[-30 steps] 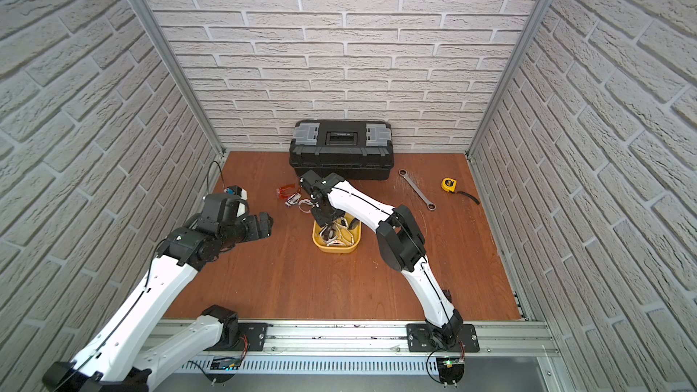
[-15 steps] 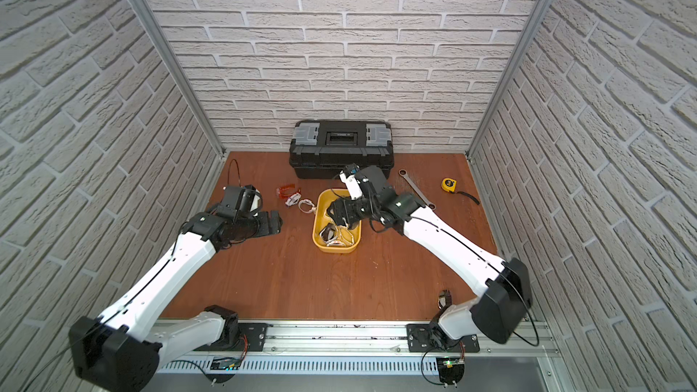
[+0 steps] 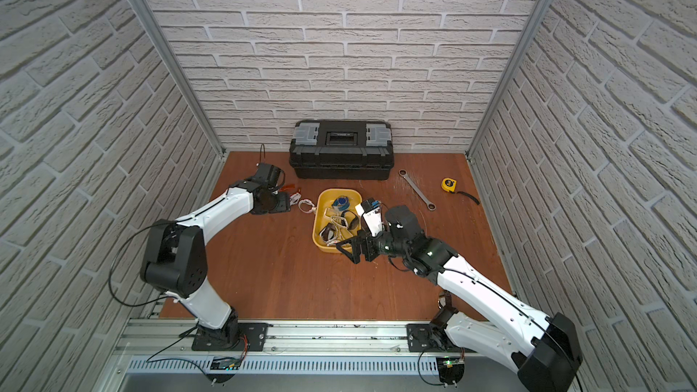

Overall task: Put the watch into the storage box
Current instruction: Pick up the watch at the center of the board.

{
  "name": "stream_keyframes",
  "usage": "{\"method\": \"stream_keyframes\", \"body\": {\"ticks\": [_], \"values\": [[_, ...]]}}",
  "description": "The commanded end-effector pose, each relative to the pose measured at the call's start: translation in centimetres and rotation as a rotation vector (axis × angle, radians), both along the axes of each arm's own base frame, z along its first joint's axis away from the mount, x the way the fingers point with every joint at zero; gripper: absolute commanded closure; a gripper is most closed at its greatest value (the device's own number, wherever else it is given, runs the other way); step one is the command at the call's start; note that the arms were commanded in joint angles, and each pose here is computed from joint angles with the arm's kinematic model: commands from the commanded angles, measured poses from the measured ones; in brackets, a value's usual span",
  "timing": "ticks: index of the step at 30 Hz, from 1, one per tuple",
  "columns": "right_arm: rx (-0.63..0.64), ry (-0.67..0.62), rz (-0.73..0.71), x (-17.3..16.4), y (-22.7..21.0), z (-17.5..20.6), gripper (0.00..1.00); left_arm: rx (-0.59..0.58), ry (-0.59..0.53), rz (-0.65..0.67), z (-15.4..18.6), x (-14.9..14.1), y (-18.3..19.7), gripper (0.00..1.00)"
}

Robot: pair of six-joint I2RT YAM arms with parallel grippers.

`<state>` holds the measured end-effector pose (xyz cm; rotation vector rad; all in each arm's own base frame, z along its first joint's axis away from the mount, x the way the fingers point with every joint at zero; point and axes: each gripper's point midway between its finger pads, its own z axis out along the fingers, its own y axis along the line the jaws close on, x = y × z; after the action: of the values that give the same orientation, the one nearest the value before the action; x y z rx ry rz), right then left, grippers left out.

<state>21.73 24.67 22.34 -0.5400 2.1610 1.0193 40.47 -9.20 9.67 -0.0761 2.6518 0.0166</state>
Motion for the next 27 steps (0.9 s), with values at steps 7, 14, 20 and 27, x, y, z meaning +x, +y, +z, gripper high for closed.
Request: {"method": "stream_keyframes", "body": {"ticks": [7, 14, 20, 27], "values": [[0.017, -0.038, -0.016, -0.6, -0.7, 1.1, 0.00, 0.222, -0.029, -0.154, -1.4, 3.6, -1.9, 0.30], [0.010, -0.049, -0.025, -0.7, -1.1, 1.0, 0.00, 0.365, -0.013, -0.214, -2.7, 4.6, -2.7, 0.34], [0.005, -0.049, -0.034, -0.9, -1.5, 0.7, 0.00, 0.458, -0.023, -0.228, -3.1, 5.7, -2.6, 0.39], [-0.016, -0.055, -0.060, -0.9, -2.1, 0.1, 0.00, 0.554, -0.012, -0.243, -4.0, 6.5, -2.0, 0.49]]}}
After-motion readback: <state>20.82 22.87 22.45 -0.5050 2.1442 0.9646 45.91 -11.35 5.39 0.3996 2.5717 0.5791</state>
